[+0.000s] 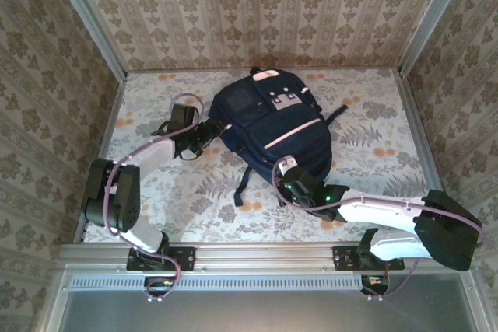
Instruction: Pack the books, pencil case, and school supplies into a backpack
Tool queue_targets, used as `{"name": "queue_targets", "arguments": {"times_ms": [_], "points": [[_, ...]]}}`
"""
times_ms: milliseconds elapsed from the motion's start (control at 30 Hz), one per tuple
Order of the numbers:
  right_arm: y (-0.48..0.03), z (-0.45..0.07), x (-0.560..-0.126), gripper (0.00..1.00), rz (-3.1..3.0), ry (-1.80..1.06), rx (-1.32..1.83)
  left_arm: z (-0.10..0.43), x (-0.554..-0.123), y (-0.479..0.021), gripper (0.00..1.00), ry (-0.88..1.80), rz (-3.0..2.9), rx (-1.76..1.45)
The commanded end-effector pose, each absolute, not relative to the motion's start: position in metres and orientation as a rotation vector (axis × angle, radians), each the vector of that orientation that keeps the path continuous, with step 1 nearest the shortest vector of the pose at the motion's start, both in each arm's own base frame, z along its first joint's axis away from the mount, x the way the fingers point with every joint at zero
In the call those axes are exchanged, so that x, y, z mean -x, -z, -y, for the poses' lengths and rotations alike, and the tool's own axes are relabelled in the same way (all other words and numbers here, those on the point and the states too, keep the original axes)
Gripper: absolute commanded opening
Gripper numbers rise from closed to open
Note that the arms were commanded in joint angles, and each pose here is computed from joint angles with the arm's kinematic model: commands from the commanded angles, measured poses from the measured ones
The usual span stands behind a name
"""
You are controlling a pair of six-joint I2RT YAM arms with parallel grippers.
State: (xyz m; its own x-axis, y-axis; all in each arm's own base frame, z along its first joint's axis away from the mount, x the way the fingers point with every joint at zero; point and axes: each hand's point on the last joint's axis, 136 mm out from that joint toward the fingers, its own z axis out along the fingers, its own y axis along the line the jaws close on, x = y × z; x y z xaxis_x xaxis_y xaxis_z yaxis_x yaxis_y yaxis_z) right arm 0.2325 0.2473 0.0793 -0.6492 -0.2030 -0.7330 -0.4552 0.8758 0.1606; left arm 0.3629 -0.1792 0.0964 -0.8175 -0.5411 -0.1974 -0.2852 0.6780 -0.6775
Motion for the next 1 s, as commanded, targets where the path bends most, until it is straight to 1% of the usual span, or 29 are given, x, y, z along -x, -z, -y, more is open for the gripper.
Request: {"name": "queue_targets", "arguments": {"times_ms": [0, 100, 133, 200, 467, 533, 633, 767, 967], "points": [[-0.087, -0.278, -0.235, 0.0, -2.274, -0.566, 0.437, 0.197, -0.329, -0.102, 0.76, 1.051, -2.489, 0.679], [-0.078, -0.296, -0.234, 0.0, -2.294, -0.637, 0.439, 0.212, -0.311, -0.099, 0.74, 1.122, -2.457, 0.69], [-0.077, -0.302, -0.234, 0.0, -2.295, -0.654, 0.437, 0.226, -0.3, -0.097, 0.73, 1.143, -2.473, 0.655], [-0.076, -0.309, -0.236, 0.0, -2.294, -0.677, 0.428, 0.235, -0.294, -0.091, 0.72, 1.153, -2.473, 0.645], [-0.074, -0.309, -0.236, 0.0, -2.296, -0.702, 0.383, 0.268, -0.294, -0.071, 0.64, 1.237, -2.462, 0.655], [-0.074, -0.307, -0.236, 0.0, -2.293, -0.701, 0.376, 0.276, -0.295, -0.066, 0.58, 1.259, -2.465, 0.654], [-0.071, -0.305, -0.236, 0.0, -2.299, -0.682, 0.376, 0.281, -0.298, -0.062, 0.45, 1.287, -2.455, 0.67], [-0.059, -0.294, -0.236, 0.0, -2.338, -0.608, 0.361, 0.273, -0.301, -0.063, 0.29, 1.25, -2.448, 0.679], [-0.045, -0.27, -0.233, 0.0, -2.417, -0.471, 0.307, 0.245, -0.303, -0.075, 0.17, 1.129, -2.427, 0.682]]}}
